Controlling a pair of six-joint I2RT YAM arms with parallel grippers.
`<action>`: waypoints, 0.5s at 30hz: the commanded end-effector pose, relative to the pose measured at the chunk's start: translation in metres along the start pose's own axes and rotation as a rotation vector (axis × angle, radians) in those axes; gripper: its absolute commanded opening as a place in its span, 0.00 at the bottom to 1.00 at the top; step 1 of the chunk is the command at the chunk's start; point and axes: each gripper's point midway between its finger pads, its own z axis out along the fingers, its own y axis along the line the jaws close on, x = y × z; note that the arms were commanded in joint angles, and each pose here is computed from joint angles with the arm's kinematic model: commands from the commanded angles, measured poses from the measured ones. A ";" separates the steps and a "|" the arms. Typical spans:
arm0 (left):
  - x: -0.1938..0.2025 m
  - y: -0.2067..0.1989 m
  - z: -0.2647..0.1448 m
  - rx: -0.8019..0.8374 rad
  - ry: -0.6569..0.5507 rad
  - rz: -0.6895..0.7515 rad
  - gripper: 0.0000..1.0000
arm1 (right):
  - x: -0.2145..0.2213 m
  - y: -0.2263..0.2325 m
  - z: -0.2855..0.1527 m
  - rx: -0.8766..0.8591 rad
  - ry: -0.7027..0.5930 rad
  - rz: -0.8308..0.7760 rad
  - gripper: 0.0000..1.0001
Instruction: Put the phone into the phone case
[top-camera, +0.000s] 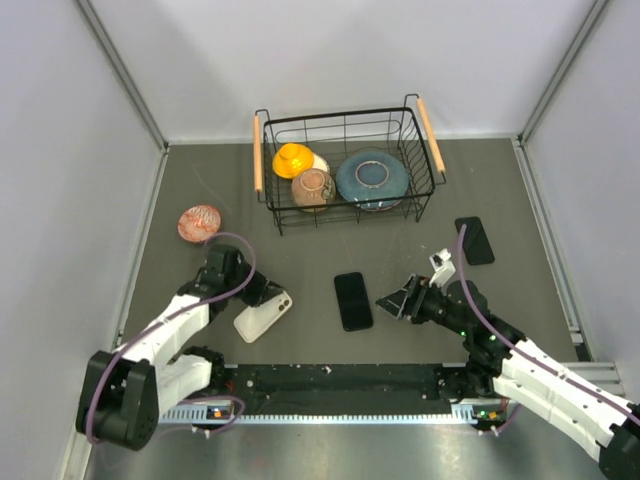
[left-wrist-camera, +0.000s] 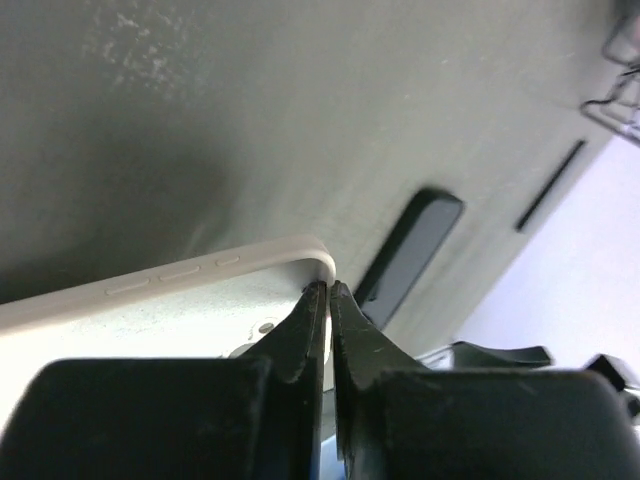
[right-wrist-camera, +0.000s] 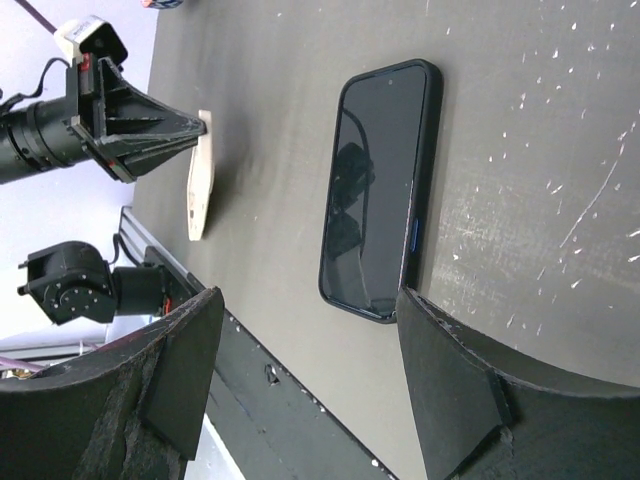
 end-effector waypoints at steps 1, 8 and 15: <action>-0.006 -0.047 -0.011 0.250 -0.041 -0.090 0.40 | -0.015 0.010 -0.001 -0.024 -0.052 -0.027 0.69; -0.041 -0.061 -0.038 0.088 -0.192 0.344 0.86 | -0.016 0.006 -0.005 0.021 -0.040 -0.047 0.69; -0.066 -0.022 -0.043 -0.227 -0.135 0.751 0.79 | -0.026 0.010 -0.014 0.018 -0.090 -0.068 0.70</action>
